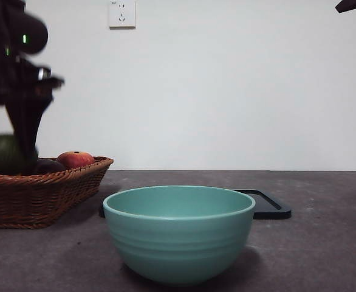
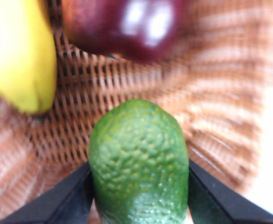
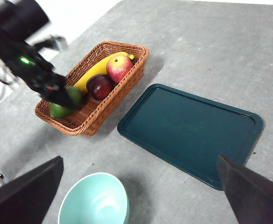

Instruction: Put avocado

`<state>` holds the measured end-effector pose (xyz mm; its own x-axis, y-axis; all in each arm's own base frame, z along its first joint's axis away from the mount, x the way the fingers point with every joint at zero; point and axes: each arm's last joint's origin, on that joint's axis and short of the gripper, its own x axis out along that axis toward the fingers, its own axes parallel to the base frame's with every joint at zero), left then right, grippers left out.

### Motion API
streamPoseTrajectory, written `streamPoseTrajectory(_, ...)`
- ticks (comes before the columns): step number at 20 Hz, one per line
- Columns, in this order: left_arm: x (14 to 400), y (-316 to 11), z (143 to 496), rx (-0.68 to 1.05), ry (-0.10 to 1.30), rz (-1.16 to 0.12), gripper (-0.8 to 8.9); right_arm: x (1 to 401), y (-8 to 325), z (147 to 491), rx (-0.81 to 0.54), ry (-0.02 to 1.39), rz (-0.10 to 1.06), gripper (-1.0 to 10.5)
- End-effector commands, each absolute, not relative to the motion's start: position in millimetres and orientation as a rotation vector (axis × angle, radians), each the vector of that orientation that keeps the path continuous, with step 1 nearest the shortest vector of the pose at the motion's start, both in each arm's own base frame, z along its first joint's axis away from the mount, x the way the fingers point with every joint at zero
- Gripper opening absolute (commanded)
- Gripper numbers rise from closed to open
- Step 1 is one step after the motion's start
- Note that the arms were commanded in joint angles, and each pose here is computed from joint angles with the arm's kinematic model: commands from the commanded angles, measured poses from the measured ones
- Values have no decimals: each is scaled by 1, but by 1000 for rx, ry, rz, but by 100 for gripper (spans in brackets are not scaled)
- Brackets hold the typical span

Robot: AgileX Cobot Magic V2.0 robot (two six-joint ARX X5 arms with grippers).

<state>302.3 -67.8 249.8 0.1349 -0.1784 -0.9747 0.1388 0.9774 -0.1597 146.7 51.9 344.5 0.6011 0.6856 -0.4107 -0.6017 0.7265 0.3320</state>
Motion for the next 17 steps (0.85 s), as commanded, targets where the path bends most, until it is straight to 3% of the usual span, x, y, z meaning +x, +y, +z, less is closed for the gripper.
streamPoseTrajectory(1,290,-75,281,-25,1319,-272,236,147,53,350,170,528,755,568)
streamPoseTrajectory(8,233,-120,331,-75,1186,-576,235,147,53,350,172,532,755,568)
streamPoseTrajectory(17,191,-203,321,114,1197,-809,234,144,52,345,180,588,749,568)
